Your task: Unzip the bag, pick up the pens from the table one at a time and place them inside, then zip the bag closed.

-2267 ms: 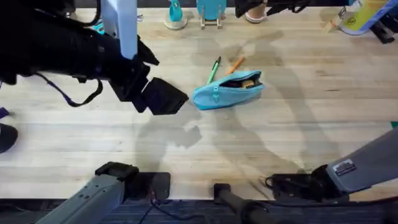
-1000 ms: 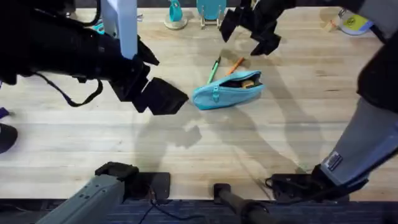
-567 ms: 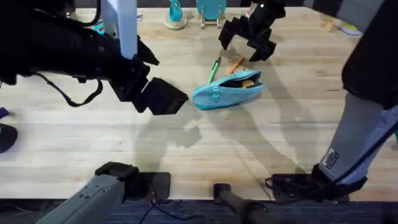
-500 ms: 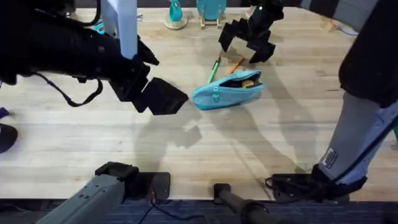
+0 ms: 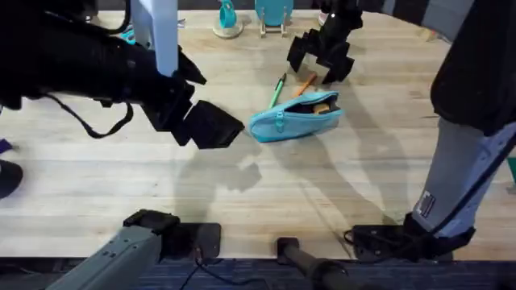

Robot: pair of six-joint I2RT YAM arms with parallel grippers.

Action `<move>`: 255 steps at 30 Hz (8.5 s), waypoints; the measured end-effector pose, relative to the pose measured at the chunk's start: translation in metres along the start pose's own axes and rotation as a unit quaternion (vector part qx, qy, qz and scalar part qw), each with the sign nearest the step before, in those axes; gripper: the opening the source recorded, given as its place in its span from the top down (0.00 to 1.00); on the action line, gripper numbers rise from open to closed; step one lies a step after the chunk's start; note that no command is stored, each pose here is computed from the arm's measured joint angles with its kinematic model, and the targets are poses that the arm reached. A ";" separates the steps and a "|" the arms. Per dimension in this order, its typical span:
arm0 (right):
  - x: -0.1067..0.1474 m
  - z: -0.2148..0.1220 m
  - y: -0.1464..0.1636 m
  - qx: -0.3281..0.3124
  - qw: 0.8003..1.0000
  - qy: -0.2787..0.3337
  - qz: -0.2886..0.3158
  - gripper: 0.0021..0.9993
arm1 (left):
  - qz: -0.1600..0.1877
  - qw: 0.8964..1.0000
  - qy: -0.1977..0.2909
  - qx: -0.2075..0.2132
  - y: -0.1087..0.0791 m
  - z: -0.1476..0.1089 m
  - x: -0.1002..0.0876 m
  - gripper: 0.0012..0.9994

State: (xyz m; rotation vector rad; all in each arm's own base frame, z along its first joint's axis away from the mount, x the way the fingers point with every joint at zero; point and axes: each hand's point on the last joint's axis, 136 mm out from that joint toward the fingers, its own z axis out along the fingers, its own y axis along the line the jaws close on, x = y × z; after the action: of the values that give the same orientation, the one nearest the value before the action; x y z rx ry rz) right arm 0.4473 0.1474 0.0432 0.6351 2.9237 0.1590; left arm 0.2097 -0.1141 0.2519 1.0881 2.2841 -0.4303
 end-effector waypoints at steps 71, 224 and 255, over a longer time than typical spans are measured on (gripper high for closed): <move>-0.052 -0.142 0.033 -0.016 0.995 -0.095 -0.033 0.97 | 0.000 1.000 0.000 0.000 0.000 0.000 0.000 0.00; 0.116 -0.113 -0.074 -0.021 0.932 -0.060 0.357 0.97 | 0.000 1.000 0.000 0.000 0.000 0.000 0.000 0.00; 0.131 -0.083 -0.033 -0.039 0.948 -0.027 0.315 0.01 | 0.000 1.000 0.000 0.000 0.000 0.000 0.000 0.00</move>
State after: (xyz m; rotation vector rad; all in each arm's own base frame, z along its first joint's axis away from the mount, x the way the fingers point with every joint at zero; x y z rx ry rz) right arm 0.3023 0.1666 0.1053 1.5073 2.5376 0.3153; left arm 0.2097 -0.1141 0.2519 1.0881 2.2841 -0.4303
